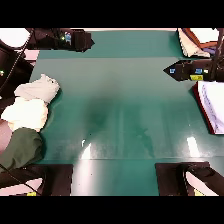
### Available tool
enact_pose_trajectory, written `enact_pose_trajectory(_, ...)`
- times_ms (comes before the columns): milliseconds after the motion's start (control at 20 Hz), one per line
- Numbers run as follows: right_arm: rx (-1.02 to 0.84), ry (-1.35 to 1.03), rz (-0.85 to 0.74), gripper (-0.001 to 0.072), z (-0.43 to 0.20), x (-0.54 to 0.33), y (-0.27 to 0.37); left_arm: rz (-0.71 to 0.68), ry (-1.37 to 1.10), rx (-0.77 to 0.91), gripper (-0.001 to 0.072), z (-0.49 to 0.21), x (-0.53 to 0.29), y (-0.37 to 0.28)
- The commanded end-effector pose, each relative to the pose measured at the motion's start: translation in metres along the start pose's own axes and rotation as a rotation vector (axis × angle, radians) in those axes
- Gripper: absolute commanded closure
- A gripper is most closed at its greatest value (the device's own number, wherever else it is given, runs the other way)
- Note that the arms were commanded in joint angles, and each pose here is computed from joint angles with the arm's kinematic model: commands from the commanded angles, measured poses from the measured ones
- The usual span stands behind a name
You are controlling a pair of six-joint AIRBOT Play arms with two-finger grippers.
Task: Fold the shirts.
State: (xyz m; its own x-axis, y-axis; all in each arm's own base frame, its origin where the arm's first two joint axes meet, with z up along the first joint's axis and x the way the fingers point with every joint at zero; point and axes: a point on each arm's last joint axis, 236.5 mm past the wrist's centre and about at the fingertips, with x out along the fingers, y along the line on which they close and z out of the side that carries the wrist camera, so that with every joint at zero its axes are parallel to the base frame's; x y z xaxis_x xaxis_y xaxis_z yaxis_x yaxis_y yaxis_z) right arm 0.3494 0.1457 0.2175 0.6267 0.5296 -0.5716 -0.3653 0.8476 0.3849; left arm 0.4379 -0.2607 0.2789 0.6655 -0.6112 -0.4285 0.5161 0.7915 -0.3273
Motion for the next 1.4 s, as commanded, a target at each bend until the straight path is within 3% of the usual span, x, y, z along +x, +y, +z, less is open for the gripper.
enact_pose_trajectory(0, 0.0, -0.001, 0.001, 0.0697, 0.0, 0.0, 0.001, 0.001, -0.003, 0.0, 0.0683, 0.001, 0.0, 0.0)
enact_pose_trajectory(550, -0.001, 0.002, 0.001, 0.0696, -0.001, 0.0, 0.001, 0.001, -0.012, 0.015, 0.0683, 0.003, 0.0, 0.0)
enact_pose_trajectory(650, -0.001, 0.002, 0.001, 0.0697, -0.001, 0.0, 0.001, 0.115, -0.061, 0.126, 0.0681, 0.017, -0.004, 0.028)
enact_pose_trajectory(700, -0.001, 0.002, 0.001, 0.0696, -0.001, 0.0, 0.001, 0.21, -0.056, 0.174, 0.0576, 0.019, -0.009, 0.055)
enact_pose_trajectory(750, -0.001, 0.002, 0.002, 0.0696, -0.001, 0.0, 0.001, 0.326, -0.039, 0.187, 0.0183, 0.019, -0.018, 0.09)
enact_pose_trajectory(800, -0.001, 0.002, 0.001, 0.0696, -0.001, 0.0, 0.0, 0.438, -0.022, 0.158, 0.0041, 0.017, -0.029, 0.125)
enact_pose_trajectory(900, -0.001, 0.0, 0.001, 0.0696, 0.0, 0.0, 0.0, 0.616, 0.031, 0.097, 0.0043, 0.002, -0.052, 0.196)
enact_pose_trajectory(1050, 0.001, -0.002, -0.001, 0.0697, 0.001, 0.002, -0.001, 0.749, 0.211, -0.068, 0.0043, -0.068, -0.061, 0.285)
enact_pose_trajectory(1350, 0.001, -0.024, -0.005, 0.0697, 0.006, 0.002, -0.002, 0.803, 0.56, -0.241, 0.0043, -0.231, -0.04, 0.362)
